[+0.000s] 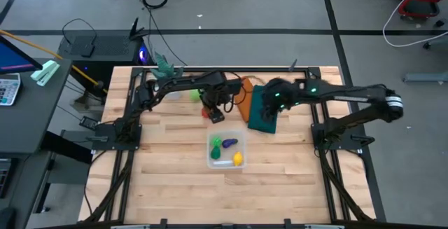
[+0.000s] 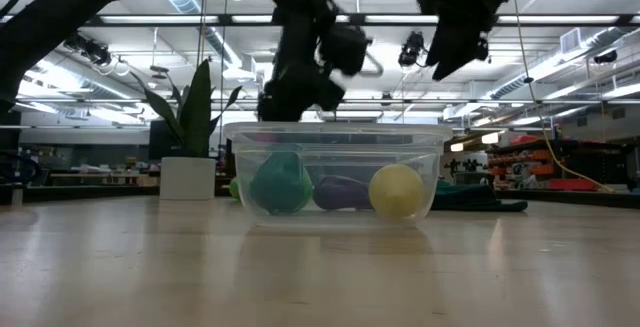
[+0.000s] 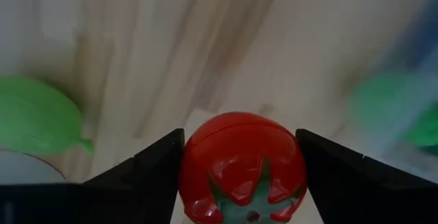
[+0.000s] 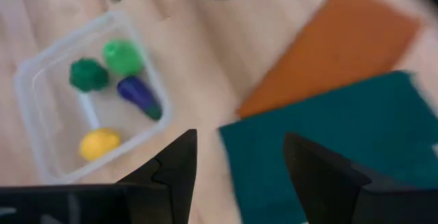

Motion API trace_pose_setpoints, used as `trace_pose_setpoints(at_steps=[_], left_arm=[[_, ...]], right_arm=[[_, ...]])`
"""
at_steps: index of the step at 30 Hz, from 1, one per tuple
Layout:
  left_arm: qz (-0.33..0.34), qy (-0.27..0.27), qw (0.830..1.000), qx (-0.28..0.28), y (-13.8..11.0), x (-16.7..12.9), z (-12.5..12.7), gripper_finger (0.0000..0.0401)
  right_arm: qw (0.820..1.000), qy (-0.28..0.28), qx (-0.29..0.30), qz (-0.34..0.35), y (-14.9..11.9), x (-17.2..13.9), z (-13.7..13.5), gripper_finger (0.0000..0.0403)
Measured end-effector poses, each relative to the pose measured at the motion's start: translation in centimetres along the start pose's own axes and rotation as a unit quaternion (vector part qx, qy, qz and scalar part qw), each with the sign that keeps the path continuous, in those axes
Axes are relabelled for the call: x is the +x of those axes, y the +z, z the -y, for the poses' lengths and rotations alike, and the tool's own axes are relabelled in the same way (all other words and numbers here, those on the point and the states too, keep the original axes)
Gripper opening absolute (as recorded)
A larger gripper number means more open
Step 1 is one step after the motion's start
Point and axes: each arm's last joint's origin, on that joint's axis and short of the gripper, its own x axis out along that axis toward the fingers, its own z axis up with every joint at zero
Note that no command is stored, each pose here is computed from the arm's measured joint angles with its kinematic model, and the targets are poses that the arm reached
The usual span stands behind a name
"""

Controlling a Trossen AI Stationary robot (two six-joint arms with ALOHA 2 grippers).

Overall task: Pick and placing Produce into tupperware
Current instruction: Put the red tomato into the transparent container

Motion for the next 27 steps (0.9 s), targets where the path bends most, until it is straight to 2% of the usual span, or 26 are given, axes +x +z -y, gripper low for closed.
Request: trace_pose_setpoints(at_steps=[6,11,15,18,23,27], left_arm=[[0.086,-0.028,0.996,0.005,0.2,-5.4,3.0,0.0267],[0.132,-0.046,0.99,0.008,-0.6,-8.5,5.9,0.0274],[0.141,-0.061,0.988,0.004,-1.4,-9.3,8.3,0.0265],[0.141,-0.067,0.988,0.005,-2.0,-9.3,10.2,0.0265],[0.146,-0.08,0.986,-0.003,-2.8,-9.1,13.0,0.0275],[0.178,-0.094,0.979,-0.017,-2.8,-9.2,14.7,0.0268]], right_arm=[[0.997,-0.024,0.028,0.064,-1.3,-5.3,2.0,0.0178],[0.994,-0.032,0.049,0.095,-2.7,-8.1,3.0,0.0178],[0.994,-0.034,0.052,0.088,-3.5,-8.9,3.2,0.0178],[0.997,-0.012,0.044,0.069,-3.8,-9.0,3.0,0.0178],[0.998,0.026,0.011,0.057,-4.2,-9.0,2.0,0.0178],[0.998,0.046,-0.015,0.05,-4.5,-9.0,1.1,0.0178]])
